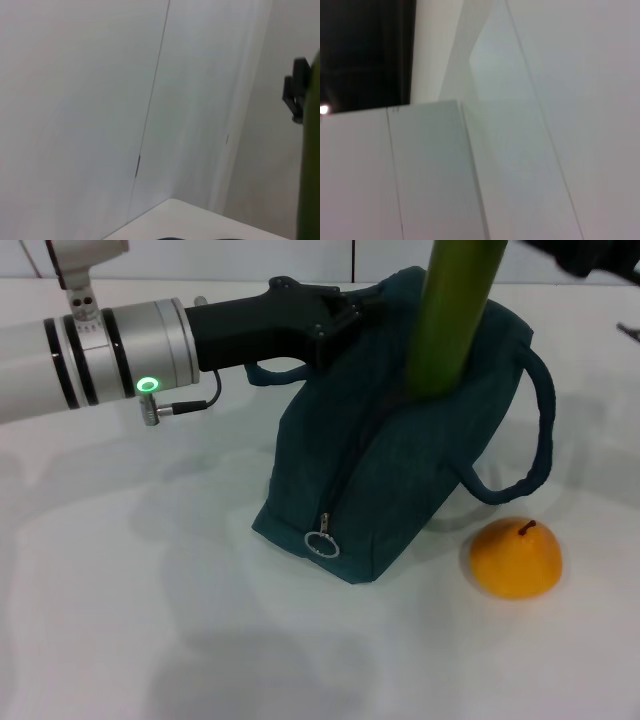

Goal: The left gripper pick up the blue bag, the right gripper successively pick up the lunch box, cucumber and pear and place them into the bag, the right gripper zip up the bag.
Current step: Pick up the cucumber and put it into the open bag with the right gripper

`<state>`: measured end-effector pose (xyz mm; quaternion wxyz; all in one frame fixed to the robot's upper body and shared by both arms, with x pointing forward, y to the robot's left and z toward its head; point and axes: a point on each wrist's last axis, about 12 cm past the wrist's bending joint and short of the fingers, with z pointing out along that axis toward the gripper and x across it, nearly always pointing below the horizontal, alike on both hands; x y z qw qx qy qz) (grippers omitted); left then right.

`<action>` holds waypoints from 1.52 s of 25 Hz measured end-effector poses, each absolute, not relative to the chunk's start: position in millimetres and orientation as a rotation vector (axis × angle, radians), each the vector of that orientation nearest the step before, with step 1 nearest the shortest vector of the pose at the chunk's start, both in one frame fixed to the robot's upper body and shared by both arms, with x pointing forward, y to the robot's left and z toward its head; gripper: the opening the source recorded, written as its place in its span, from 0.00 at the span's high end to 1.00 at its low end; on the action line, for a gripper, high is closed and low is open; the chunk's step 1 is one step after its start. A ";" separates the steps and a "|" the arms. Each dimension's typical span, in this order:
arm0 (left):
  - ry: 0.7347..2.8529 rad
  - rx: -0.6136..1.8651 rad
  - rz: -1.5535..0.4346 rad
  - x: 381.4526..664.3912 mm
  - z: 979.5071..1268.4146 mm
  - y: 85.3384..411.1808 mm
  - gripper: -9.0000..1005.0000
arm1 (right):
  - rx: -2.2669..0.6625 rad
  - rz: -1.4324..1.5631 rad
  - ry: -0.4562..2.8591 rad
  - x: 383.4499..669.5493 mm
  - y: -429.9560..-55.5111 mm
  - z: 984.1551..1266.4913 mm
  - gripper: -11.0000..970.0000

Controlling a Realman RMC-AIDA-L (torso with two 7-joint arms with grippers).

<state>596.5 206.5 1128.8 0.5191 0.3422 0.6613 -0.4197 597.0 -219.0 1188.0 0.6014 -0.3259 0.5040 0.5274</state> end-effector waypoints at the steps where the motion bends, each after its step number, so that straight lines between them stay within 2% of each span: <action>1: 1.587 0.819 -1.007 596.5 1128.8 206.6 0.95 | -0.775 1.207 1.169 595.5 -218.1 1185.1 0.43; 11: 1.586 0.820 -1.004 597.5 1129.3 205.8 0.95 | -0.929 1.054 1.250 581.2 -208.8 1143.3 0.43; 16: 1.591 0.817 -1.007 598.4 1128.3 203.7 0.95 | -0.916 1.014 1.314 579.9 -207.5 1126.1 0.43; 27: 1.596 0.811 -1.008 598.5 1127.6 202.7 0.95 | -0.973 1.041 1.338 573.0 -198.8 1117.5 0.35; 35: 1.594 0.793 -1.011 596.9 1125.8 204.6 0.95 | -0.892 0.995 1.248 554.9 -224.3 1114.6 0.29; 38: 1.592 0.795 -1.008 596.7 1125.3 204.7 0.95 | -0.911 0.989 1.186 539.3 -239.4 1116.6 0.29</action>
